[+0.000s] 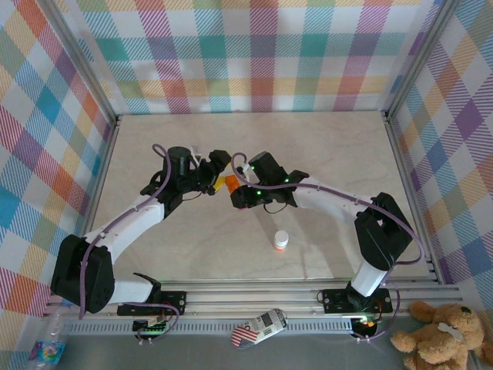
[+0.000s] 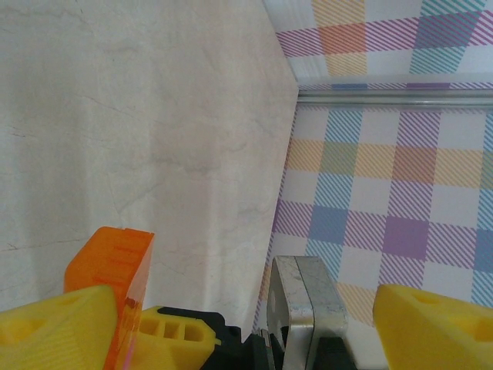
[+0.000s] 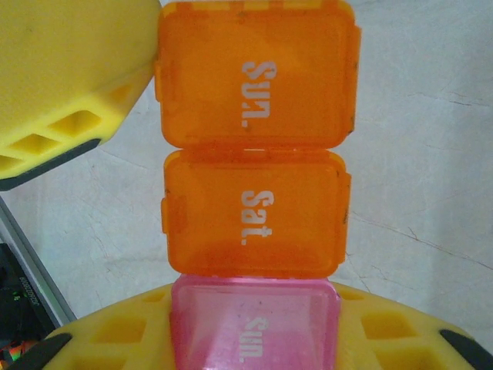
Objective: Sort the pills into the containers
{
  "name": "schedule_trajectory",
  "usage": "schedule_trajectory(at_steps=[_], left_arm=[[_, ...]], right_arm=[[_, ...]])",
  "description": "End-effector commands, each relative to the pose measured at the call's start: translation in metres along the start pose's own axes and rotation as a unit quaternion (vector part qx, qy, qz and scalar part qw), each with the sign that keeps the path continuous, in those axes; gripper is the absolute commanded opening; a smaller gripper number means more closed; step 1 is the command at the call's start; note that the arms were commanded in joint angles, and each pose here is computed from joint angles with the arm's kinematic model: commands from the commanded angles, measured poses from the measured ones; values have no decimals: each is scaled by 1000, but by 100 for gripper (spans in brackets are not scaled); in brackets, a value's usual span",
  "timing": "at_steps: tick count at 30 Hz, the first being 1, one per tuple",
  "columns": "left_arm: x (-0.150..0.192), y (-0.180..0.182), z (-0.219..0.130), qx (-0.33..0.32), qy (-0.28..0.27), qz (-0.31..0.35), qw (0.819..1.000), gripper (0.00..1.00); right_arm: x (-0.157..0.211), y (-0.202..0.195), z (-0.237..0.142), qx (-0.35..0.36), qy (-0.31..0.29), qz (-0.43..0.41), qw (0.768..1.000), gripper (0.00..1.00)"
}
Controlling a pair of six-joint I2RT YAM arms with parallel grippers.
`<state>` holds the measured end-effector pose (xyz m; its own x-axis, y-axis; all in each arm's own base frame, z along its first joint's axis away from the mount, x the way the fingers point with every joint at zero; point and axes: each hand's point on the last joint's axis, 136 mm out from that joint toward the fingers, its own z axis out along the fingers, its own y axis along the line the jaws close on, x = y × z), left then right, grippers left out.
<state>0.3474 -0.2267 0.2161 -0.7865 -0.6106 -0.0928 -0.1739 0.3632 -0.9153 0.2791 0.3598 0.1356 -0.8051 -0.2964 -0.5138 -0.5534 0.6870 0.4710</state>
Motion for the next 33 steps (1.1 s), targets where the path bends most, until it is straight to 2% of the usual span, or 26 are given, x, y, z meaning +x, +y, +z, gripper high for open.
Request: schedule_trajectory(at_steps=[1,8,33], left_arm=[[5,-10,-7,7,-3,17,1000,86],[2,-2,-19,-17,-31,23,999,86],[16,4,-2,-24,-11,26,999,87]], right_arm=[[-9,11,-1,-17,-11,-7,1000,28],[-9,9,0,-14,-11,-4,1000,28],[-9,10,1,-18,-12,-3,1000,28]])
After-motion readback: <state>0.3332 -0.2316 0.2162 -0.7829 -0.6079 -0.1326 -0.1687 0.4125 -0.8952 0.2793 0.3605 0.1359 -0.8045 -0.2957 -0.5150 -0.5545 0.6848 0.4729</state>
